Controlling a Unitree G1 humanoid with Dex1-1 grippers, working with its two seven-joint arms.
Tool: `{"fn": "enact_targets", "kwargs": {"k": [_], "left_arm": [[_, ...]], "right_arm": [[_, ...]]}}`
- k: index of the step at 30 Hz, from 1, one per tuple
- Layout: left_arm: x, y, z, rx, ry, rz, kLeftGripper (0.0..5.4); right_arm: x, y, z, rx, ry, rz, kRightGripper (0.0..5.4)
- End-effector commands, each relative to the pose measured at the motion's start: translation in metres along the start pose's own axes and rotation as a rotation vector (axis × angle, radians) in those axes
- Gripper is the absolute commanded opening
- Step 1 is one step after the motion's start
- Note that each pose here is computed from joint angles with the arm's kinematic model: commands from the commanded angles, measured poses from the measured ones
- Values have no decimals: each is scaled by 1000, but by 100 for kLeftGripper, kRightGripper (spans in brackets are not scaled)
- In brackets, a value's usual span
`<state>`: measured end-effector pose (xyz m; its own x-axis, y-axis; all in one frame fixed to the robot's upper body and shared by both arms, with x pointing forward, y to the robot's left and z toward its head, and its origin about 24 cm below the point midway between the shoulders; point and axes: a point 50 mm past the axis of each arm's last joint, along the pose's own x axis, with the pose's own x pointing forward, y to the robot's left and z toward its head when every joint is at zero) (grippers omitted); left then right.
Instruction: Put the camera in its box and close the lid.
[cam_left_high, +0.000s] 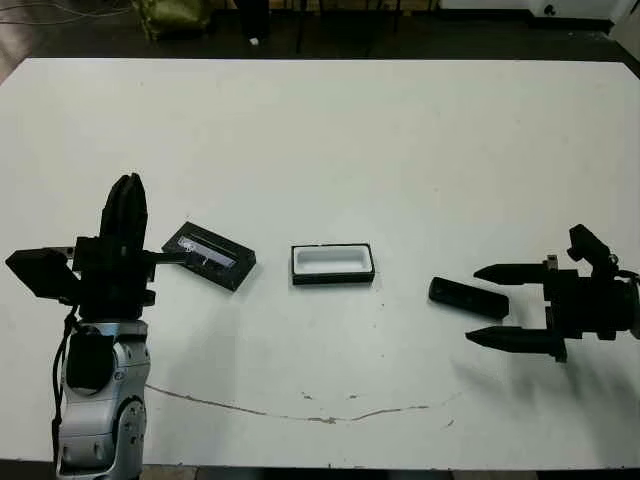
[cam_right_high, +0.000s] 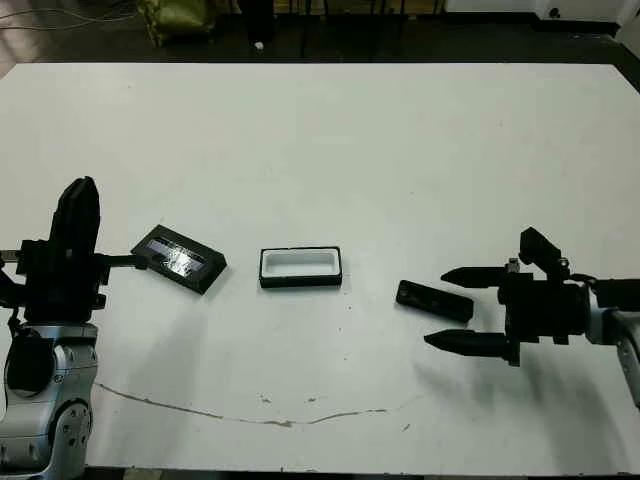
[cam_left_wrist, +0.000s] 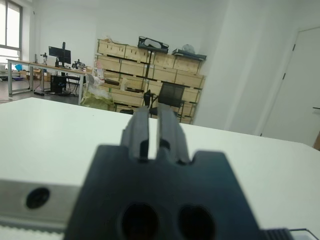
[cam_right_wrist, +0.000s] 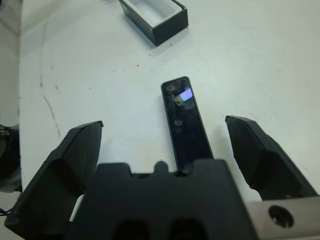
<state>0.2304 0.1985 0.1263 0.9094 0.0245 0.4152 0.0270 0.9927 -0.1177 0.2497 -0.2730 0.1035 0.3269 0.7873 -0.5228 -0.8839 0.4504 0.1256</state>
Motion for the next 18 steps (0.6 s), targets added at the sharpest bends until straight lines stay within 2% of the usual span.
{"fn": "enact_targets", "kwargs": {"k": [1, 7, 11, 14, 18], "left_arm": [[-5, 2, -5, 5, 33, 9, 0], [-5, 2, -5, 3, 35, 13, 0], [-5, 3, -5, 2, 28, 7, 0], [-5, 3, -5, 8, 28, 9, 0], [-5, 4, -5, 4, 28, 10, 0]], "right_arm": [[-1, 1, -8, 12, 55, -28, 539], [-2, -1, -16, 38, 66, -44, 539], [-2, -3, -25, 52, 118, -102, 538], [-1, -3, -30, 15, 138, -126, 501], [0, -1, -36, -6, 201, -188, 410]]}}
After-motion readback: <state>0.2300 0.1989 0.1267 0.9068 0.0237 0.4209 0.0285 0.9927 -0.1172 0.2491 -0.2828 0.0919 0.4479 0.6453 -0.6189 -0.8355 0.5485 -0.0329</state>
